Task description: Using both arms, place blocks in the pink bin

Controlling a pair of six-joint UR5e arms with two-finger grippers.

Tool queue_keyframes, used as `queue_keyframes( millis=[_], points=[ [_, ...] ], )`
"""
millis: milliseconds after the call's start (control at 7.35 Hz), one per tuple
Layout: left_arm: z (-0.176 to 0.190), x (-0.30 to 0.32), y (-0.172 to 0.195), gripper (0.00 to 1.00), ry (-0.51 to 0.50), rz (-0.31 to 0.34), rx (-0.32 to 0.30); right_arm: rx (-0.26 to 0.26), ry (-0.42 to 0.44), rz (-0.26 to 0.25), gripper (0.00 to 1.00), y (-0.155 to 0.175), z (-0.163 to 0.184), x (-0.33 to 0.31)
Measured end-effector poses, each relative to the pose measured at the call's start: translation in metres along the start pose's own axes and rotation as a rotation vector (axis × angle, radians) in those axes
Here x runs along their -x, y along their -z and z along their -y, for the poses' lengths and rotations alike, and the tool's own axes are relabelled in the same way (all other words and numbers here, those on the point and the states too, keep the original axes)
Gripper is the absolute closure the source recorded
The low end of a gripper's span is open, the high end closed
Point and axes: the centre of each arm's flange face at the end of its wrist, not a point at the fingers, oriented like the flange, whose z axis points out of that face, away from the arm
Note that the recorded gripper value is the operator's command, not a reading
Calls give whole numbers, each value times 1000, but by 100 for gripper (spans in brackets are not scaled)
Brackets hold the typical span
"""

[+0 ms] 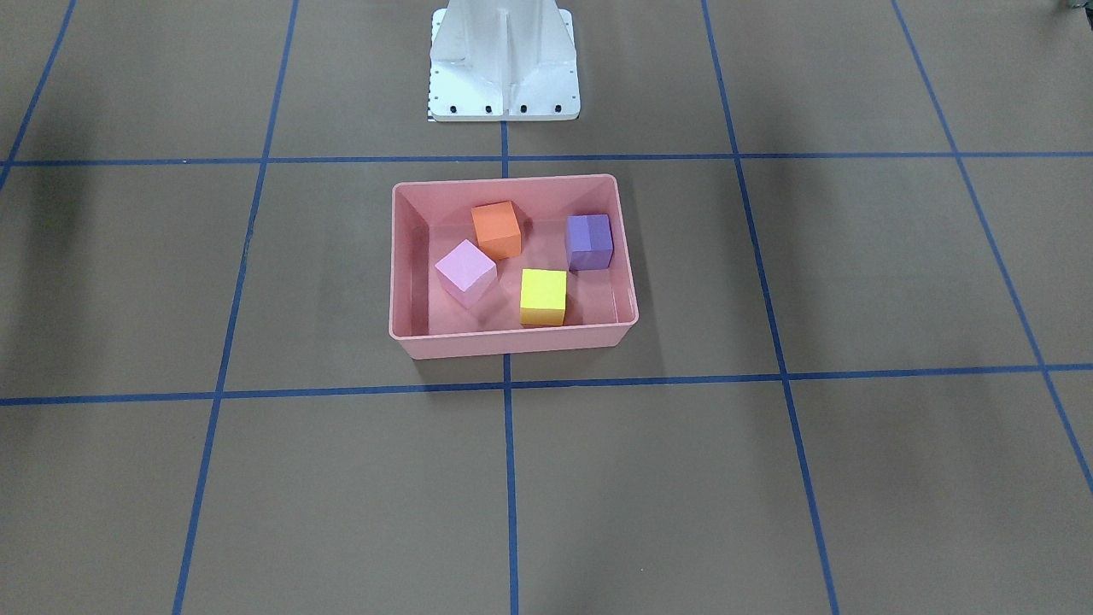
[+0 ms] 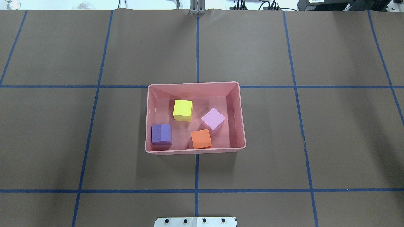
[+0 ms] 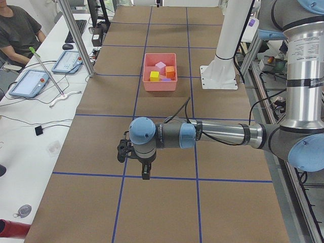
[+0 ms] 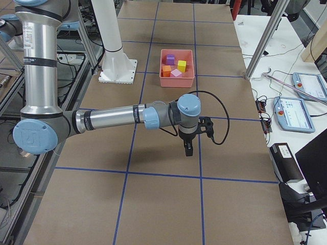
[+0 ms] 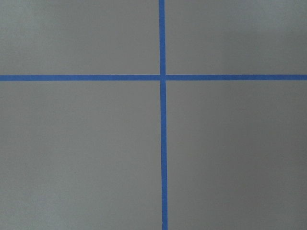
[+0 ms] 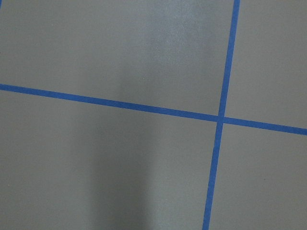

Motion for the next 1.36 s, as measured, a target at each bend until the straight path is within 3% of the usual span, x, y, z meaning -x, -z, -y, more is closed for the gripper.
queue_keyframes(
  millis=[272, 816, 1361],
  points=[
    [-22, 0, -1, 1, -24, 5, -28, 13, -16, 5, 0, -4, -8, -5],
    [-25, 2, -3, 1, -24, -2, -32, 2, -5, 28, 0, 1, -7, 3],
    [-20, -2, -3, 0, -31, -37, -38, 26, -19, 44, 0, -13, -10, -10]
  ],
)
